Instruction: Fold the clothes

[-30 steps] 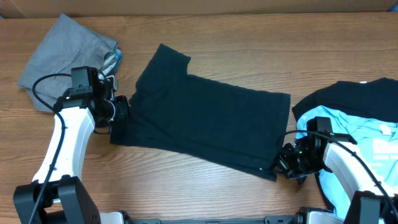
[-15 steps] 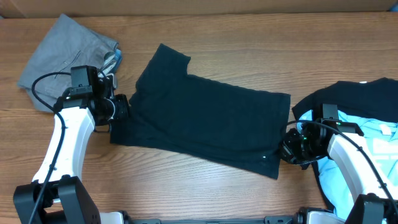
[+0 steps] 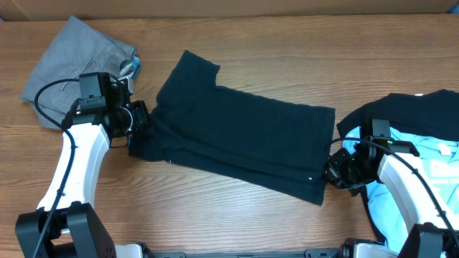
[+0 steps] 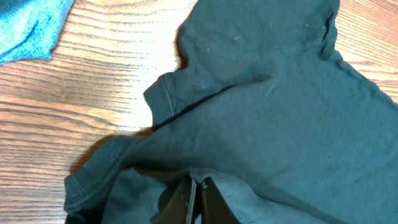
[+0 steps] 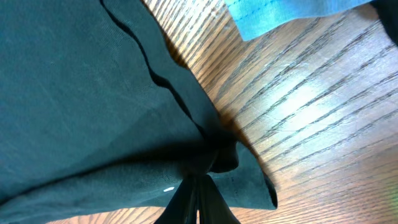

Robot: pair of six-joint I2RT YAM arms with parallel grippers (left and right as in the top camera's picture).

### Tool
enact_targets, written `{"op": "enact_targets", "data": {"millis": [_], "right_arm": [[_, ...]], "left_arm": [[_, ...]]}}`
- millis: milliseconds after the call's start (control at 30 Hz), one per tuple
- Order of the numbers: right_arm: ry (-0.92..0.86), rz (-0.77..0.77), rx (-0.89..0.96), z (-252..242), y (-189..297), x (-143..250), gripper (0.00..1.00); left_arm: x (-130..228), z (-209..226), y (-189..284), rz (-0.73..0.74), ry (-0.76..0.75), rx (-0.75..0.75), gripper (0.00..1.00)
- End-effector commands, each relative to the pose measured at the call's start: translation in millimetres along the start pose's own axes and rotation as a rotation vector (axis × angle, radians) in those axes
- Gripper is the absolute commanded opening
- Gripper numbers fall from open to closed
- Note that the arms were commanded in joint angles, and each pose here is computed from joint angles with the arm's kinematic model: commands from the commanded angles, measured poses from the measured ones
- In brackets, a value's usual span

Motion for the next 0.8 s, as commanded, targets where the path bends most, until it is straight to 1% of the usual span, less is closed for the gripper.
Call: {"op": "enact_targets", "data": {"millis": [0, 100, 167, 200, 233, 267, 333, 400, 467, 500, 600, 667, 700, 767], "right_arm": [[-0.007, -0.027, 0.004, 3, 4, -7, 0.04], [-0.007, -0.028, 0.005, 3, 4, -7, 0.04], [-0.007, -0.030, 0.007, 3, 4, -7, 0.04], [-0.007, -0.031, 0.008, 3, 4, -7, 0.04], [-0.007, -0.031, 0.008, 3, 4, -7, 0.04], [-0.007, -0.032, 0.009, 3, 4, -7, 0.04], [-0.007, -0.033, 0.010, 3, 4, -8, 0.04], [-0.007, -0.033, 0.010, 3, 4, -7, 0.05], [-0.007, -0.033, 0.009, 3, 4, -8, 0.05], [-0.006, -0.034, 0.009, 3, 4, -8, 0.05], [-0.006, -0.035, 0.008, 3, 4, -8, 0.05], [-0.005, -0.035, 0.008, 3, 4, -8, 0.05], [-0.005, -0.035, 0.008, 3, 4, -8, 0.05], [-0.005, -0.034, 0.008, 3, 4, -8, 0.05]], "left_arm": [[-4, -5, 0, -0.003, 0.009, 0.019, 0.11], [-2, -4, 0, 0.004, 0.011, 0.012, 0.16], [-1, -4, 0, 0.007, 0.012, 0.011, 0.16], [-1, -4, 0, 0.008, 0.012, 0.010, 0.20], [0, -3, 0, 0.011, 0.013, 0.010, 0.28], [1, -3, 0, 0.015, 0.014, 0.010, 0.33], [6, -6, 0, 0.041, 0.020, 0.026, 0.33], [17, -12, -1, 0.084, 0.005, 0.060, 0.27], [30, -14, -5, 0.126, -0.057, 0.055, 0.25], [37, -12, -9, 0.145, -0.073, 0.033, 0.26], [55, -7, -25, 0.204, -0.106, -0.033, 0.37], [63, -9, -38, 0.238, -0.135, -0.033, 0.42], [66, -11, -44, 0.250, -0.141, -0.033, 0.44], [74, -11, -56, 0.289, -0.160, -0.037, 0.44]]}}
Point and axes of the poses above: each gripper's point midway between its finger pads, its own y axis back along the fingers, its own z axis along the line the jaws close on, x = y × z, the point moved 1 cm from there along y, back along the fingers, and after that the axes turned 5 degrees about y, right-handed, at the moved point
